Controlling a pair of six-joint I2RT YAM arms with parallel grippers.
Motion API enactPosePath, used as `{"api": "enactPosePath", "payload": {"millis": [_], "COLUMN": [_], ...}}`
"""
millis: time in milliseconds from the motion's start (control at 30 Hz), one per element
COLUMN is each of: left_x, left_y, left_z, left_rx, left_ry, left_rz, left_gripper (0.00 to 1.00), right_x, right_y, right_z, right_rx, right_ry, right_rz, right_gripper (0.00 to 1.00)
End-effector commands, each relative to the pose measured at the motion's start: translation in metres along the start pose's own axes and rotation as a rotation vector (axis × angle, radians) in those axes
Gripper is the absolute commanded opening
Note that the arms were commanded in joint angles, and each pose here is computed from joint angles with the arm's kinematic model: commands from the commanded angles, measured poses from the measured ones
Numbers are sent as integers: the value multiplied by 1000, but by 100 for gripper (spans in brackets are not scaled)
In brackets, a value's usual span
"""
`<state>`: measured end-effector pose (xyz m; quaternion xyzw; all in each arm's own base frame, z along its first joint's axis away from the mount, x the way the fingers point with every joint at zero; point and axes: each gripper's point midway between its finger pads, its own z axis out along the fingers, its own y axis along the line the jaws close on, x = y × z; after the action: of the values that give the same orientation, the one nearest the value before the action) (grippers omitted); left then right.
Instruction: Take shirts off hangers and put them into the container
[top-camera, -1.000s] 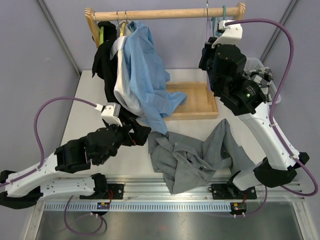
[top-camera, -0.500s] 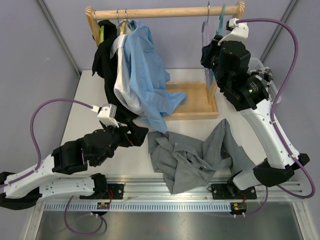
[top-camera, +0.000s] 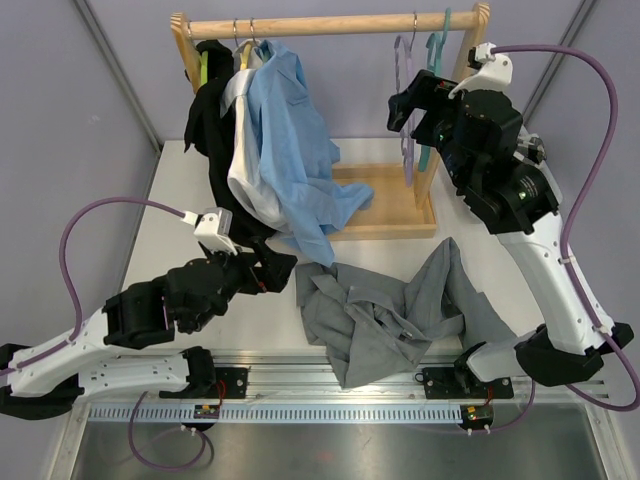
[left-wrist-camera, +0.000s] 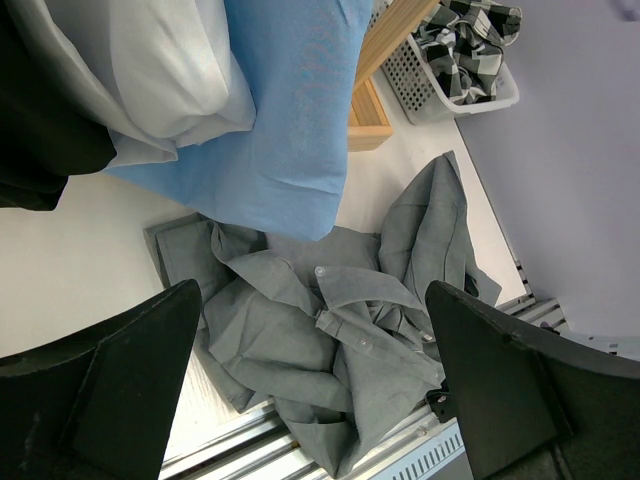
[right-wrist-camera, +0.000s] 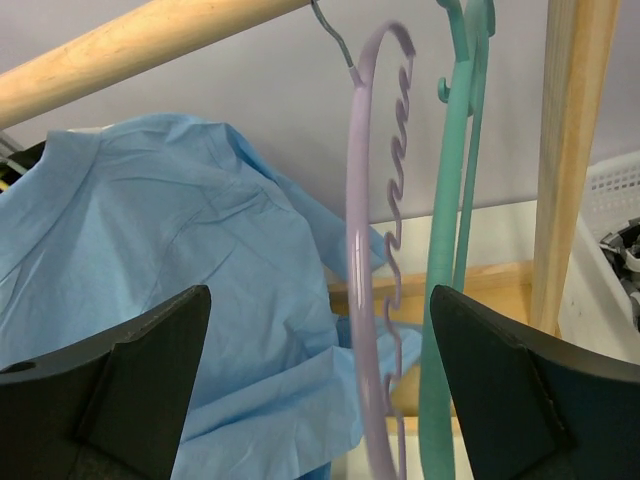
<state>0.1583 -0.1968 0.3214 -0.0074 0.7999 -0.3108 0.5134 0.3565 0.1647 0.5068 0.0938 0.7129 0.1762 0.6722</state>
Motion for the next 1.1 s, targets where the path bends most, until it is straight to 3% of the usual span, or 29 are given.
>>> {"api": "enactPosePath", "payload": {"millis": [0,233,400,567,800,1067], "left_x": [-7,-11,-18,-19,-17,-7], "left_y": [-2,-3,-5,2,15,27], "left_z": [-1,-4,-7,-13,-22,-26], "left_rx": [7,17,42,30,20,15], "left_ry": [-34,-43,-61,-64,-59,-47], "left_rz": [-45,-31,-13,-16,-39,-48], "left_gripper": [98,98,98,97,96,96], "right_x": [-25,-25,42,92,120,101], "right_y": [5,28,89,132,157,193], "right_z": [-25,-71,-83,-63,-29,-43], "right_rx": [-66,-288,-495,-519,-458,-564], "right_ry": [-35,34,287,386,401,314], "right_rz": [19,-19,-185,-292,-370,-322], "right_gripper": [99,99,99,100,99,99]}}
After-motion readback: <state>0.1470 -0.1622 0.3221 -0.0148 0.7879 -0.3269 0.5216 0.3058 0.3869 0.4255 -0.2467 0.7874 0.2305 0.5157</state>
